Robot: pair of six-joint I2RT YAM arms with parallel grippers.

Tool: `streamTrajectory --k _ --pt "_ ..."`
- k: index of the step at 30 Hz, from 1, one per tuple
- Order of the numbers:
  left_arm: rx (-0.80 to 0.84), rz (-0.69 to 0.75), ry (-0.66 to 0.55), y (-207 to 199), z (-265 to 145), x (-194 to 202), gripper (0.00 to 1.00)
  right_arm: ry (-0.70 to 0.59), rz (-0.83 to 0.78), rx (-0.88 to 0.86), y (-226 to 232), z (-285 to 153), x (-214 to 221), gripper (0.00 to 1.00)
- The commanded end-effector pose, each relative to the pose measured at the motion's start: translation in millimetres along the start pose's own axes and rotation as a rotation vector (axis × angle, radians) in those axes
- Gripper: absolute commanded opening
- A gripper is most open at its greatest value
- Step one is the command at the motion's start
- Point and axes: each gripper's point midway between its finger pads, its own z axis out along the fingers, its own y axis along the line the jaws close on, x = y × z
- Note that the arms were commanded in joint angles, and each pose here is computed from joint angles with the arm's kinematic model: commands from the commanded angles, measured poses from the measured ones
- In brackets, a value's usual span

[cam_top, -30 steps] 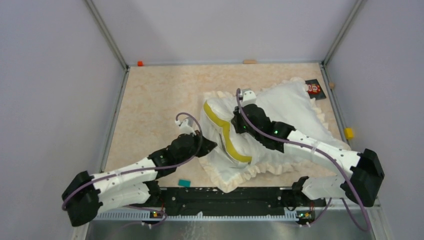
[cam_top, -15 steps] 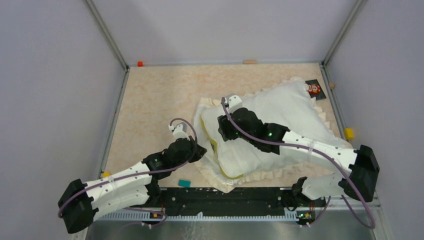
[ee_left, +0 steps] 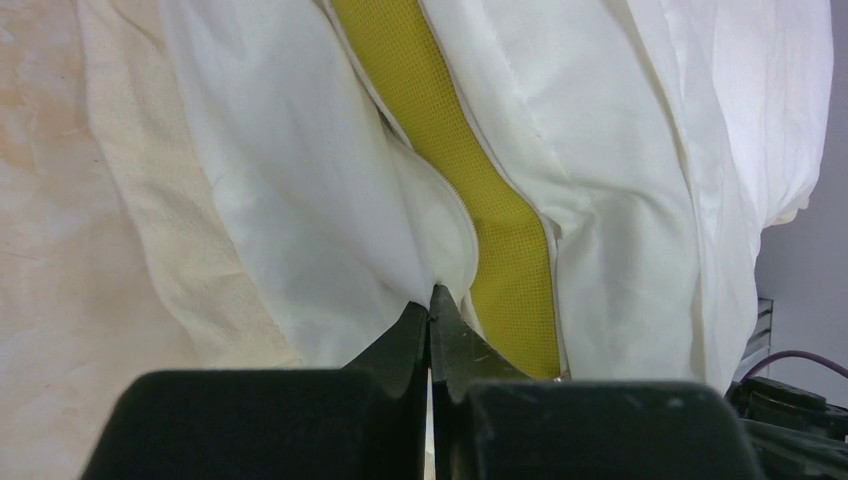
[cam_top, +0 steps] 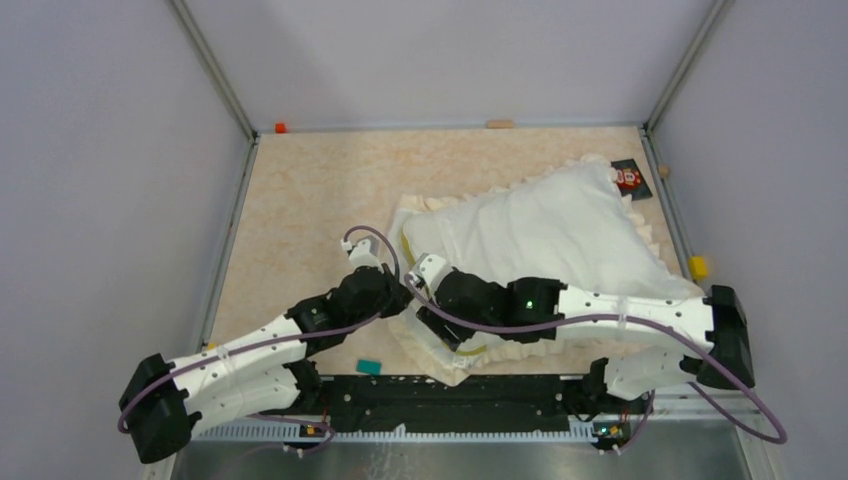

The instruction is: Put the pillow into the pillowcase

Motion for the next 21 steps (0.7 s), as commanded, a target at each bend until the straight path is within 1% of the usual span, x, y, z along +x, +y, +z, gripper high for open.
streamTrajectory --k 1,5,7,8,9,10,12,13,18,21 --pt "0.034 0.01 -0.063 -20.0 -4.7 -24.4 0.0 0.118 -0.065 0.079 -5.5 10.5 31.5 0.63" --pt "0.041 0.016 -0.075 -23.7 -8.2 -29.4 0.0 0.178 -0.104 0.118 -7.0 24.4 45.4 0.63" --pt "0.04 0.021 -0.078 -24.3 -9.8 -31.3 0.0 0.205 -0.119 0.187 -17.1 31.1 51.7 0.62" --pt "0.045 0.024 -0.08 -25.6 -11.0 -32.3 0.0 0.224 -0.126 0.229 -23.0 33.0 54.9 0.6" --pt "0.048 0.026 -0.079 -26.5 -12.1 -32.7 0.0 0.231 -0.132 0.271 -29.3 34.4 55.4 0.54" --pt "0.052 0.028 -0.077 -27.0 -12.9 -32.6 0.0 0.232 -0.13 0.304 -35.5 36.2 53.7 0.42" --pt "0.064 0.035 -0.073 -29.4 -14.6 -32.5 0.0 0.215 -0.086 0.323 -43.3 39.7 42.9 0.09" --pt "0.073 0.042 -0.068 -31.1 -15.4 -32.0 0.0 0.194 -0.051 0.329 -47.9 40.4 33.9 0.0" --pt "0.151 0.083 -0.03 -49.6 -26.1 -31.6 0.0 0.056 0.142 0.347 -77.1 42.8 -24.2 0.0" --pt "0.207 0.119 0.015 -66.5 -35.7 -31.1 0.0 0.012 0.248 0.365 -96.8 53.2 -42.8 0.0"
